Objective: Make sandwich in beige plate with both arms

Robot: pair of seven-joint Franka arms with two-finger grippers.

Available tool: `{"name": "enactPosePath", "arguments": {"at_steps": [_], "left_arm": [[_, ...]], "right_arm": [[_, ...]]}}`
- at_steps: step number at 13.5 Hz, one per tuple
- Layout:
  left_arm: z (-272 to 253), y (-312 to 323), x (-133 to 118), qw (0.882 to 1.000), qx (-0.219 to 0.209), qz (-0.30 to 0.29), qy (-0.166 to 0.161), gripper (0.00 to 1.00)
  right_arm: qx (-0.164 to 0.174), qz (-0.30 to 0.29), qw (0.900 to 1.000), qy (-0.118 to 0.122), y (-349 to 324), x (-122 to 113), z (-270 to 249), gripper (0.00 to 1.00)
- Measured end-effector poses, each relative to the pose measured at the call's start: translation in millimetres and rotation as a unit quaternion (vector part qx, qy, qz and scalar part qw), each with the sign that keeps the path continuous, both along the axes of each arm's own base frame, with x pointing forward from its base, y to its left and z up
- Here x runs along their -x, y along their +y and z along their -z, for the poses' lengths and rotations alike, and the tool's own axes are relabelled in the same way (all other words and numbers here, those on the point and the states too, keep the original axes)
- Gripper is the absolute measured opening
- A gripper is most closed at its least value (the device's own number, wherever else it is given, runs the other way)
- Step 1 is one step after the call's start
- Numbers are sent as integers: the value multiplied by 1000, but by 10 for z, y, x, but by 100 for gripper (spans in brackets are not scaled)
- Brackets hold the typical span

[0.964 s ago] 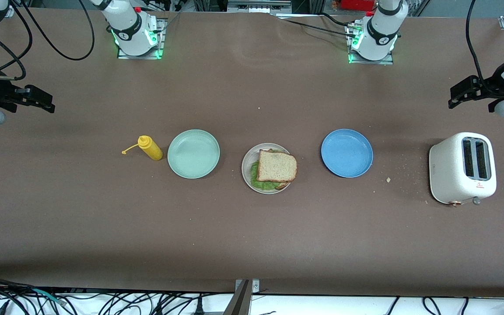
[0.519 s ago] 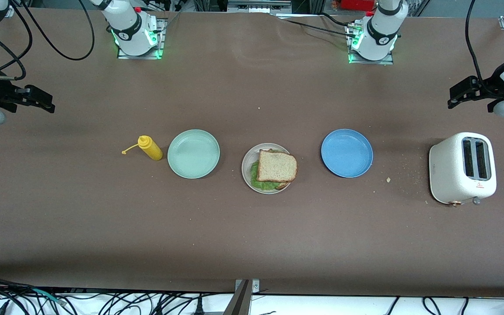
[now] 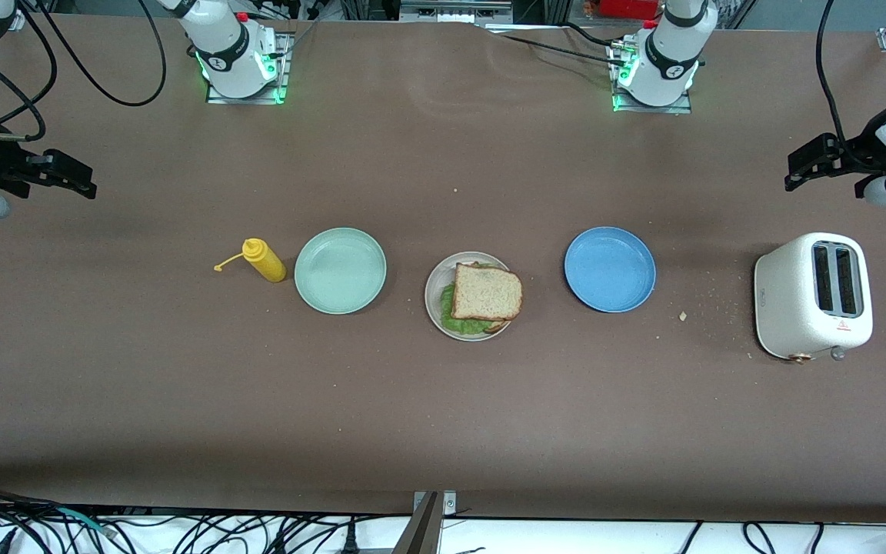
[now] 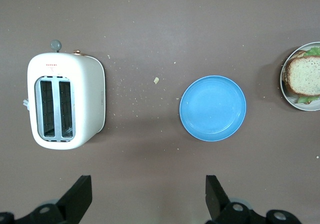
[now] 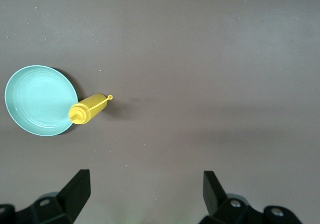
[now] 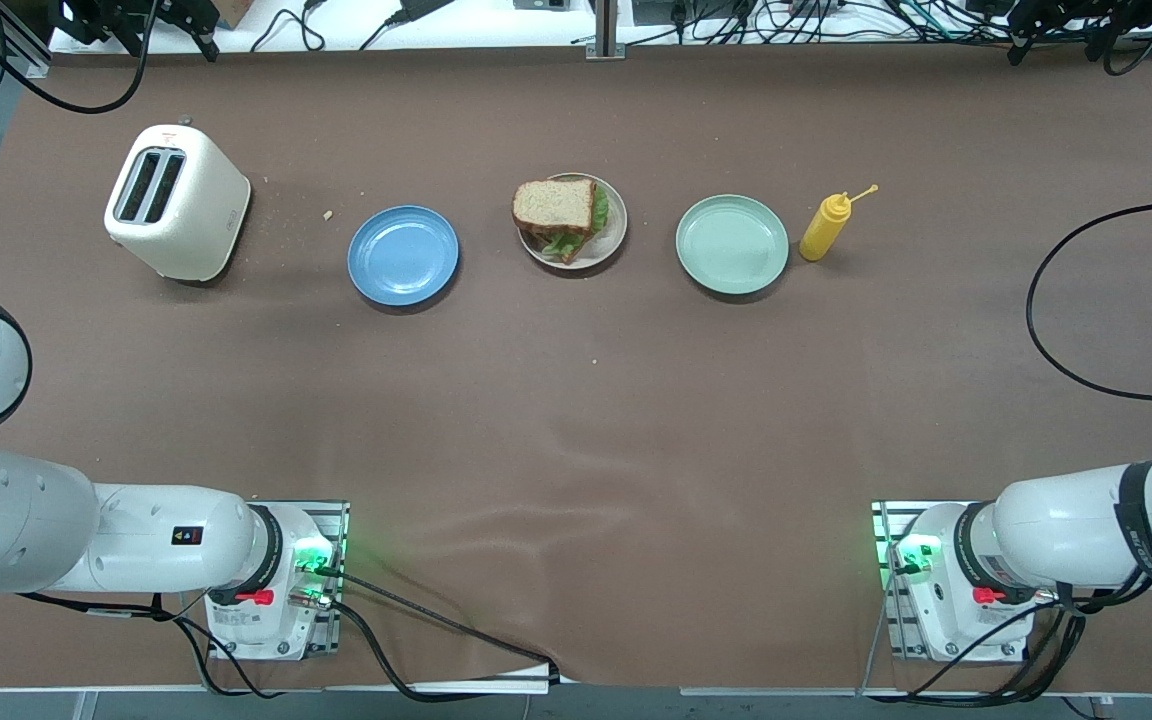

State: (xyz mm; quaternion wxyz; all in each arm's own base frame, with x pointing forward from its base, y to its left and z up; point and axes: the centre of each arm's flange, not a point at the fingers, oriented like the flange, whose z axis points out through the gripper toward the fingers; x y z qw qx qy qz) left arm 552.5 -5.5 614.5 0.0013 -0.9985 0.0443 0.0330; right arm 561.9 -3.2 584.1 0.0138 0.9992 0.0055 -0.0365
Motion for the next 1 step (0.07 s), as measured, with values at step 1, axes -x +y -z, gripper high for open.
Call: {"name": "enactPosePath", "arguments": {"at_steps": [1], "left_arm": [[0, 0, 0, 1000, 0, 0, 0, 100]], "right_arm": [[0, 0, 1000, 0, 0, 0, 0, 100]]}}
